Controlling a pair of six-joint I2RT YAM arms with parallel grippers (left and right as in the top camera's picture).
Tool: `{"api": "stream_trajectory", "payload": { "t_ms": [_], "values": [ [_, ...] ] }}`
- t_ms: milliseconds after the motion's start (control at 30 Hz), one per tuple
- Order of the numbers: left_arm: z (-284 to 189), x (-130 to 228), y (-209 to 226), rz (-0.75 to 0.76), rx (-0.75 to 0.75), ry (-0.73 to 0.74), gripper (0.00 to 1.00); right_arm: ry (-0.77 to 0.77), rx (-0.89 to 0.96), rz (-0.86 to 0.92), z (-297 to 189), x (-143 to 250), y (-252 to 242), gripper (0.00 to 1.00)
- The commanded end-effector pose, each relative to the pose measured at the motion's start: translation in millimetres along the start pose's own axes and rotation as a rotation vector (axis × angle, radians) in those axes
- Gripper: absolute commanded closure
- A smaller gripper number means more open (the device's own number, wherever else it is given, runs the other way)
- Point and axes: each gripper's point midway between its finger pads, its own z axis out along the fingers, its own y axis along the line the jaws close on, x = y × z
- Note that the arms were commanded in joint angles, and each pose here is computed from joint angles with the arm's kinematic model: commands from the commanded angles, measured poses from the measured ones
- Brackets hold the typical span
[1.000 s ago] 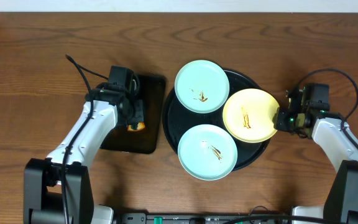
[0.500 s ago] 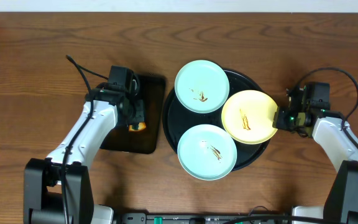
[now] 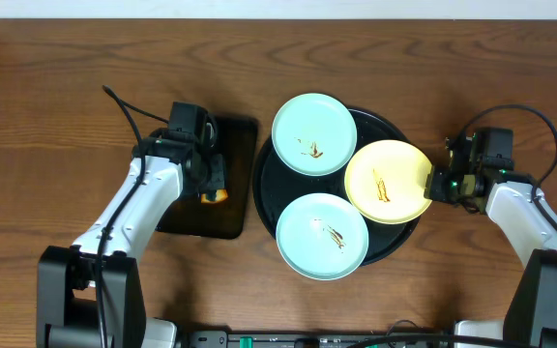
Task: Clean dirty plates on tray and stack at the side
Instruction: 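Scrub the yellow plate with the sponge in the left gripper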
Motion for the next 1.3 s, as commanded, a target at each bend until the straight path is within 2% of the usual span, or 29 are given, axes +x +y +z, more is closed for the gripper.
{"api": "stream_trajectory", "payload": {
  "t_ms": [0, 100, 300, 467, 633, 733, 867, 967, 1067, 1267],
  "values": [
    [-9.9, -11.3, -20.5, 0.044, 0.1, -0.029, 0.93, 0.017, 0.029, 0.009, 2.5, 3.5, -7.5, 0.99],
    [-28.5, -25.1, -53.5, 0.086, 0.253, -0.056, 0.93, 0.019, 0.029, 0.009, 2.5, 4.0, -7.5, 0.99],
    [-74.7, -56.3, -109.2, 0.178, 0.32, -0.166, 0.93, 0.023, 0.03, 0.01, 2.5, 5.0, -7.6, 0.99],
    [-98.3, -63.6, -170.4, 0.234, 0.42, -0.251, 0.93, 0.024, 0.026, 0.009, 2.5, 5.1, -6.7, 0.99],
    [-84.3, -47.0, -223.5, 0.296, 0.498, -0.233, 0.93, 0.024, 0.025, 0.007, 2.7, 5.2, -6.0, 0.99],
    [-73.4, -26.5, -265.8, 0.379, 0.605, -0.192, 0.93, 0.025, 0.025, 0.007, 2.7, 5.4, -5.8, 0.99],
    [-51.1, 0.0, -308.2, 0.406, 0.697, -0.121, 0.93, 0.025, 0.025, 0.007, 2.7, 5.6, -5.8, 0.99],
    [-30.9, 16.7, -327.8, 0.389, 0.729, -0.062, 0.92, 0.025, 0.025, 0.007, 2.7, 5.6, -5.8, 0.99],
    [-20.2, 35.5, -352.3, 0.382, 0.831, 0.016, 0.92, 0.026, 0.025, 0.007, 2.7, 5.7, -5.9, 0.99],
    [-0.1, 54.0, -376.3, 0.342, 0.937, 0.113, 0.93, 0.029, 0.025, 0.007, 2.7, 6.4, -5.9, 0.99]
  ]
}}
